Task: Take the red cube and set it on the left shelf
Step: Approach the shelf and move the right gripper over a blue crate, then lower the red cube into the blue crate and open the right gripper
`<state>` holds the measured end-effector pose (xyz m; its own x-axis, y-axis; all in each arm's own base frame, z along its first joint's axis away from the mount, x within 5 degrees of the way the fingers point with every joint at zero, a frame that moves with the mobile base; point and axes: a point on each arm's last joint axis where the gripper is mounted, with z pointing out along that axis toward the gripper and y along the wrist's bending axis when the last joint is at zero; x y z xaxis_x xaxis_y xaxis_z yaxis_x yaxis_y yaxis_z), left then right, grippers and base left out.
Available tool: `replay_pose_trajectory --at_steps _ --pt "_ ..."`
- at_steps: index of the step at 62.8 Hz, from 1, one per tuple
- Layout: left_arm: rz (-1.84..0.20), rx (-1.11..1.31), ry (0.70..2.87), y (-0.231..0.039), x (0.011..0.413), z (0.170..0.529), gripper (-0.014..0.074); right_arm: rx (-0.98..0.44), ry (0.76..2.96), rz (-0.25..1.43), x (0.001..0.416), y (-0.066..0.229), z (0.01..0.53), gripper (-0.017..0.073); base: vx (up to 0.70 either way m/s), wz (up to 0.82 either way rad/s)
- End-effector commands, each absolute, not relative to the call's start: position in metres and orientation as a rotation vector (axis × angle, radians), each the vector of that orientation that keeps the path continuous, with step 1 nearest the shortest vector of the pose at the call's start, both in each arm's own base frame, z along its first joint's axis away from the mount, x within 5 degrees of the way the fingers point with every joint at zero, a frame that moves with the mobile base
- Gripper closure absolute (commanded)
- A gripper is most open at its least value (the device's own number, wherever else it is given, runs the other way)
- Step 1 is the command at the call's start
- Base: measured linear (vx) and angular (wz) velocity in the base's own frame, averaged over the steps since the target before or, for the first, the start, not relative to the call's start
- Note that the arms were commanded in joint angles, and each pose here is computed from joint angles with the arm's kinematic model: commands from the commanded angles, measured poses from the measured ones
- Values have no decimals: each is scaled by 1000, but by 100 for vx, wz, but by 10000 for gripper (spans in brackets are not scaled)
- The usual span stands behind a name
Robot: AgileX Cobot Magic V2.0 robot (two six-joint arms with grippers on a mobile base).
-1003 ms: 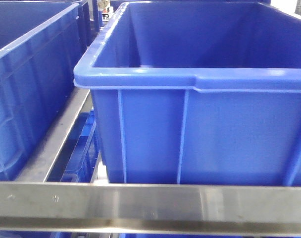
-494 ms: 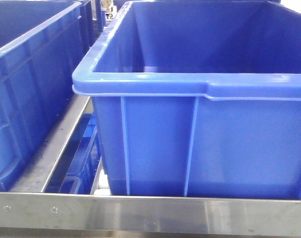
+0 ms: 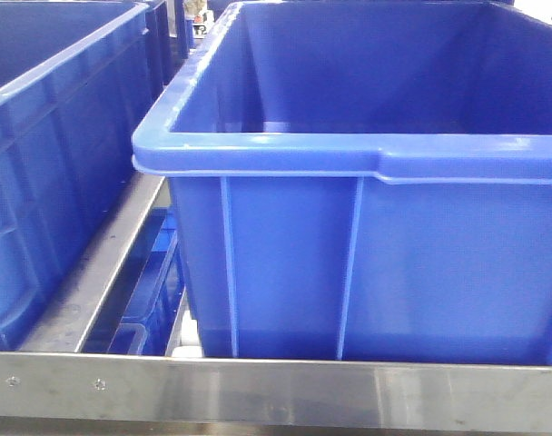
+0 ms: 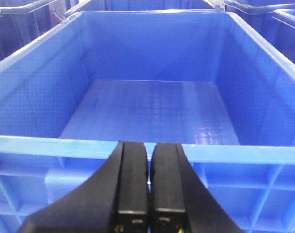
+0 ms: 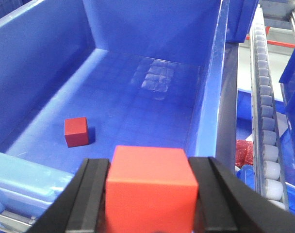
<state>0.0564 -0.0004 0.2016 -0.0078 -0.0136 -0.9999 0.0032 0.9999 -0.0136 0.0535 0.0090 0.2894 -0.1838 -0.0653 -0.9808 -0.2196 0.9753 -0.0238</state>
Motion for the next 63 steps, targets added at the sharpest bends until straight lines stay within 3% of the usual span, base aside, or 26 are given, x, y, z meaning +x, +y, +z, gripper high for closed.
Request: replay_pose_trajectory --at_steps 1,10,26,43,63 --pt "-21 -20 1512 0 56 201 503 -222 1641 137 54 10 306 419 0 0" --pt "-21 -20 1512 0 56 201 503 -218 1605 141 52 10 316 419 0 0" --pt "-21 -20 1512 0 56 201 503 -200 1629 131 64 11 384 419 0 0" --pt "-21 -20 1512 0 56 201 503 -256 1915 94 144 36 419 419 0 0" --pt "-21 -20 1512 0 56 201 503 -432 2225 99 239 92 375 419 0 0"
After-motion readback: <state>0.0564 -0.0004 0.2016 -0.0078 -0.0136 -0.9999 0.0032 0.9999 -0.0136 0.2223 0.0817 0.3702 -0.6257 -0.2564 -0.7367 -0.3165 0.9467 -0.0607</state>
